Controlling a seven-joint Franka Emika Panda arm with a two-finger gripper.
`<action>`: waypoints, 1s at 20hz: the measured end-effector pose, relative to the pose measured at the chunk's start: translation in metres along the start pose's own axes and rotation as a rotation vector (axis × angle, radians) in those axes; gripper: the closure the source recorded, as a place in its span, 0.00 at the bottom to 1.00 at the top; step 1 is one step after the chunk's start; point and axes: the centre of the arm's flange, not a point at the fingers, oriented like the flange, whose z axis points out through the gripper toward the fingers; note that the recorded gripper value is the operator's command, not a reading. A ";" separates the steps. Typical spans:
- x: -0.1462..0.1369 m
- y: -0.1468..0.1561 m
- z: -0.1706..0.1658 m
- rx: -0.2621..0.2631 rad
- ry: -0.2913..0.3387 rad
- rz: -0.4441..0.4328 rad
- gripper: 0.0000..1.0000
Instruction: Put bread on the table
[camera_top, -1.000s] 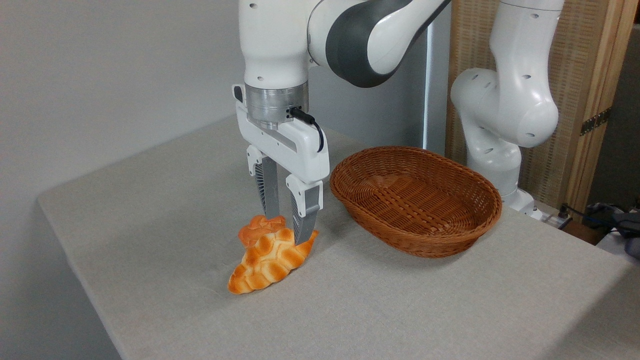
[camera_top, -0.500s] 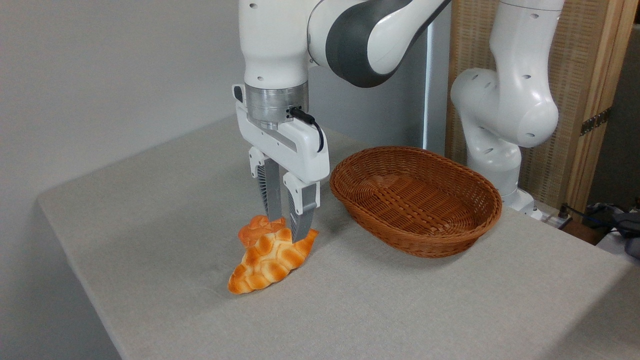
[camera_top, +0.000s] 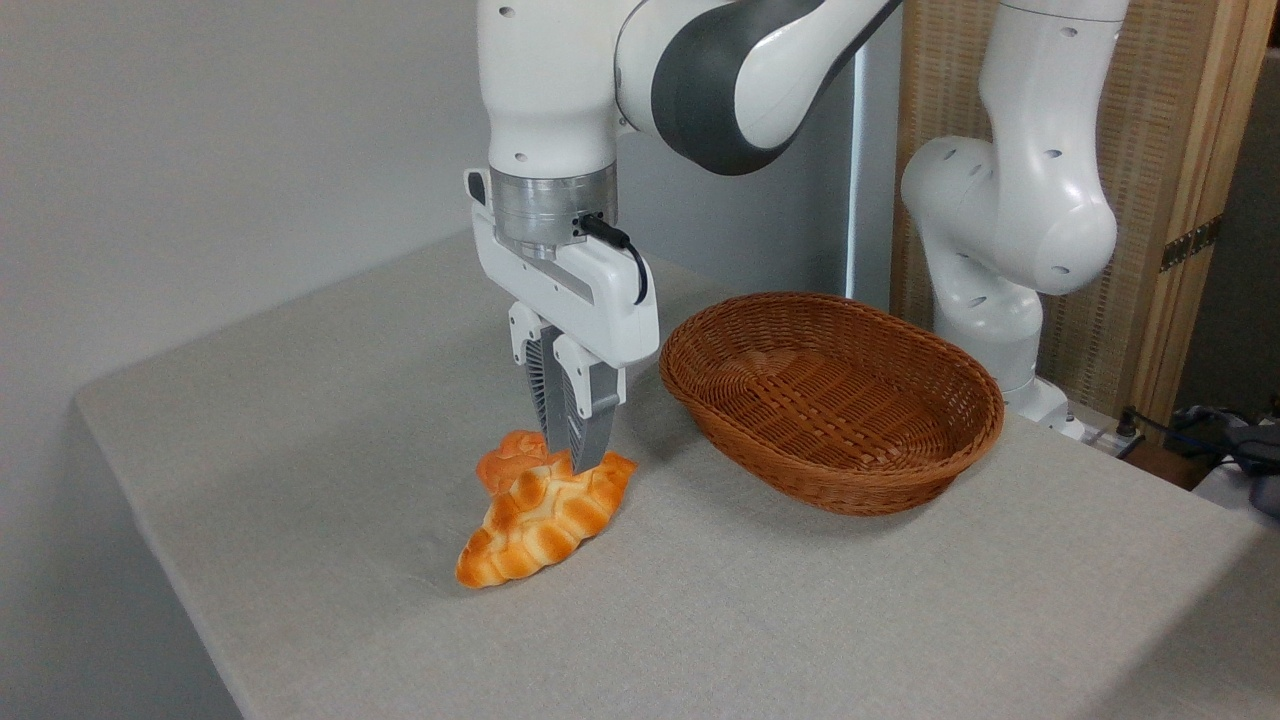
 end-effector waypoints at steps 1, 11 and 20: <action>0.000 0.000 0.000 0.000 0.000 0.000 0.86; 0.000 0.000 0.000 0.000 0.000 0.000 0.98; 0.000 0.000 0.000 0.000 0.000 0.000 0.00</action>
